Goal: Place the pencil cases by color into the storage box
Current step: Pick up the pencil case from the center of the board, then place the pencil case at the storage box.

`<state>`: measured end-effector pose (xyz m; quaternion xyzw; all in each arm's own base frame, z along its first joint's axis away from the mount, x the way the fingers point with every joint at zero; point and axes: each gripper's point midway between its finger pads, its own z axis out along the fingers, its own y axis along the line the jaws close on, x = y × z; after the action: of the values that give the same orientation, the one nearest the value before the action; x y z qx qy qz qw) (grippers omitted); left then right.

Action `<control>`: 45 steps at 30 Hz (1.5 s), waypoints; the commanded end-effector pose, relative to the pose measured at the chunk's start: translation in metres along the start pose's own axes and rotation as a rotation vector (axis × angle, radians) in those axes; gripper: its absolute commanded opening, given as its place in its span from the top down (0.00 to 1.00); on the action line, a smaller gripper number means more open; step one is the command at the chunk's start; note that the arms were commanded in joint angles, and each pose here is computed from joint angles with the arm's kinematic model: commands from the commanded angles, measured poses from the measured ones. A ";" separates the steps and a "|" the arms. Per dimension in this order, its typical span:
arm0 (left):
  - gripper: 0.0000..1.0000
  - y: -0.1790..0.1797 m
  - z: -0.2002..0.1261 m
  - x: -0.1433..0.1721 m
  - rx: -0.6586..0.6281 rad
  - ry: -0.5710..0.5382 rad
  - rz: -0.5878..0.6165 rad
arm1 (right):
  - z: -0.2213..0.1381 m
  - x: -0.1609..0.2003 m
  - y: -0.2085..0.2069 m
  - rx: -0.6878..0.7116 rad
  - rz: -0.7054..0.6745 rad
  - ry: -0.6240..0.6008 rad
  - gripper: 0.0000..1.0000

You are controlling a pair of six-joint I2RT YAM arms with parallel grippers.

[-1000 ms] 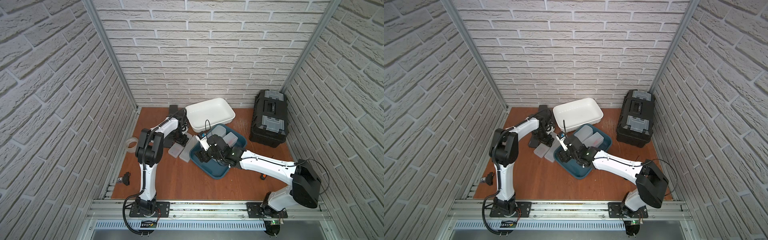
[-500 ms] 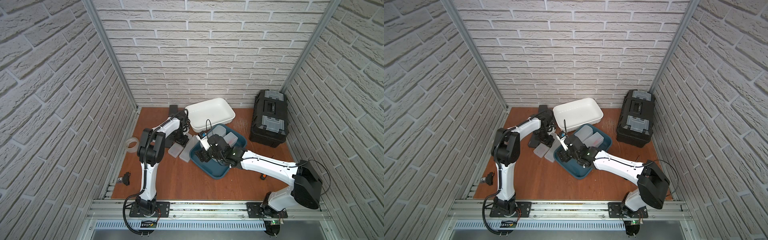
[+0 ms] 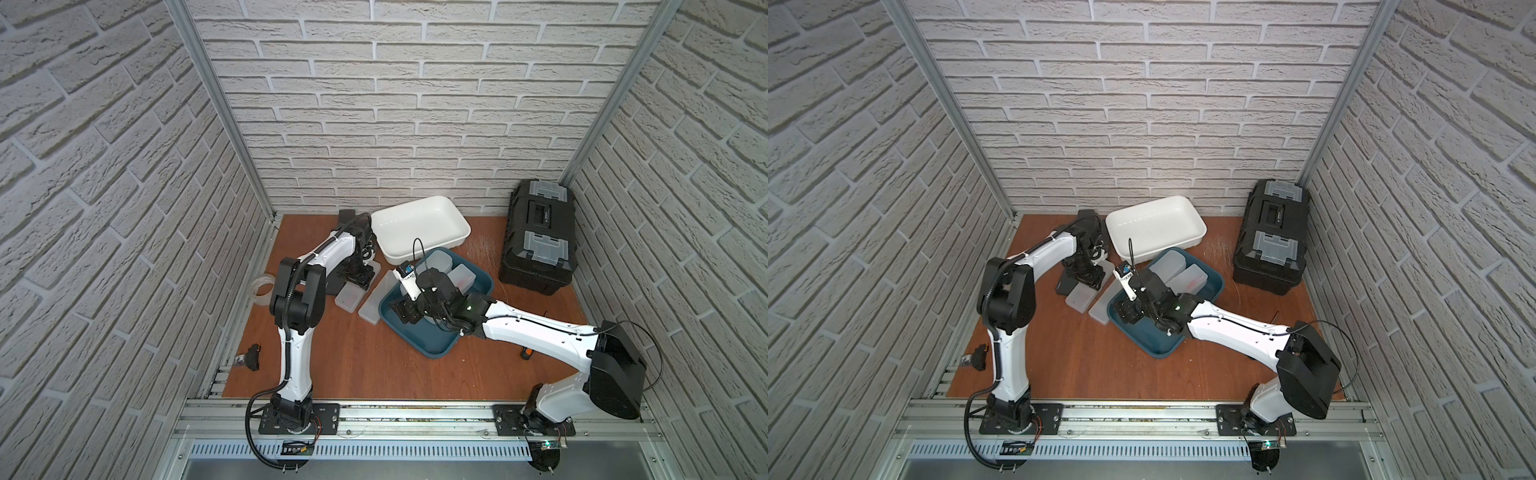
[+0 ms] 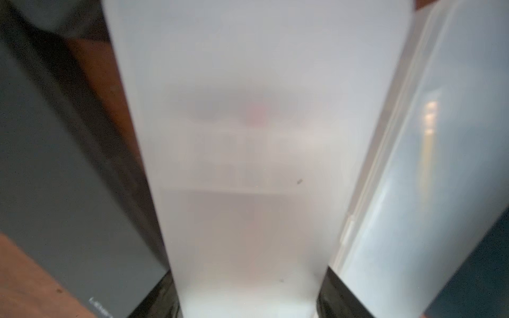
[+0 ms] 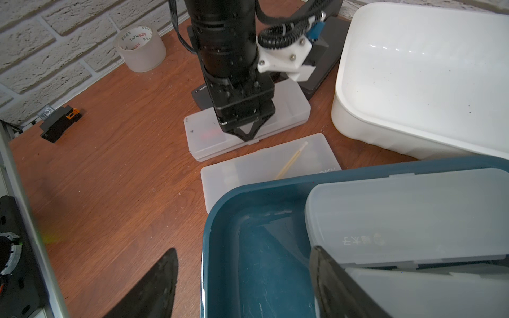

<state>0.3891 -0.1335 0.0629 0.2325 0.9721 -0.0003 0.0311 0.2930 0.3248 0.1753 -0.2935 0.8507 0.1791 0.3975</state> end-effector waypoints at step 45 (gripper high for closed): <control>0.34 -0.209 -0.092 -0.088 0.277 -0.207 0.303 | -0.139 -0.011 -0.038 0.117 0.109 -0.252 0.26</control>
<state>0.3681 -0.3607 0.1584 0.3790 0.9056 -0.1552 0.1103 0.2456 0.2290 0.2663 -0.2079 0.8180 0.1858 0.5031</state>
